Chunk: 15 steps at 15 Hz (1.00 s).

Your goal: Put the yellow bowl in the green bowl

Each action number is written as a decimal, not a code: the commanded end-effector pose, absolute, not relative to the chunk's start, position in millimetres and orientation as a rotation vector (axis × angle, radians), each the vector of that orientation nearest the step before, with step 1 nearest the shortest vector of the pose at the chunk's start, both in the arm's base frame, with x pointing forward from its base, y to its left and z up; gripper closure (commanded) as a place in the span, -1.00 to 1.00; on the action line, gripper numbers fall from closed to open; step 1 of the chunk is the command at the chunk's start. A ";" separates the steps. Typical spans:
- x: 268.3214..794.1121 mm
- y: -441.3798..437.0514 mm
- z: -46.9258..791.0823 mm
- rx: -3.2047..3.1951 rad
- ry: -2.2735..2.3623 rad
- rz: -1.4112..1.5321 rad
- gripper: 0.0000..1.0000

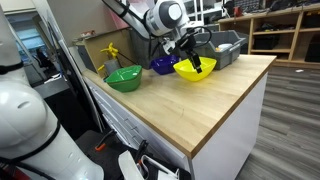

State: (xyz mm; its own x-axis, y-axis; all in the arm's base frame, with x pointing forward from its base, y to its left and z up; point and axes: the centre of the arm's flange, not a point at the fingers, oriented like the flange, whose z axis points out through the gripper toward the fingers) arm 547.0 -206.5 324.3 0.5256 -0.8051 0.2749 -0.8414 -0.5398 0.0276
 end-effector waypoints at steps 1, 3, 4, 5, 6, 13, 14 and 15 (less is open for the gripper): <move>553.3 -202.9 321.7 2.595 -1.468 0.369 0.29; 554.3 -202.1 321.4 2.598 -1.473 0.369 0.59; 554.8 -201.4 321.7 2.600 -1.477 0.370 0.77; 555.3 -200.5 322.3 2.602 -1.482 0.370 0.89; 555.6 -199.3 323.0 2.605 -1.487 0.369 1.00; 554.6 -190.9 334.7 2.636 -1.457 0.367 0.98; 553.1 -189.7 337.3 2.644 -1.446 0.363 0.97; 551.1 -188.3 340.2 2.652 -1.432 0.358 0.98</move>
State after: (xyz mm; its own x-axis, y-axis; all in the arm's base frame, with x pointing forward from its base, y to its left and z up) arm 553.9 -193.1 326.7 0.5126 -0.8182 0.2604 -0.8461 -0.5330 -0.0091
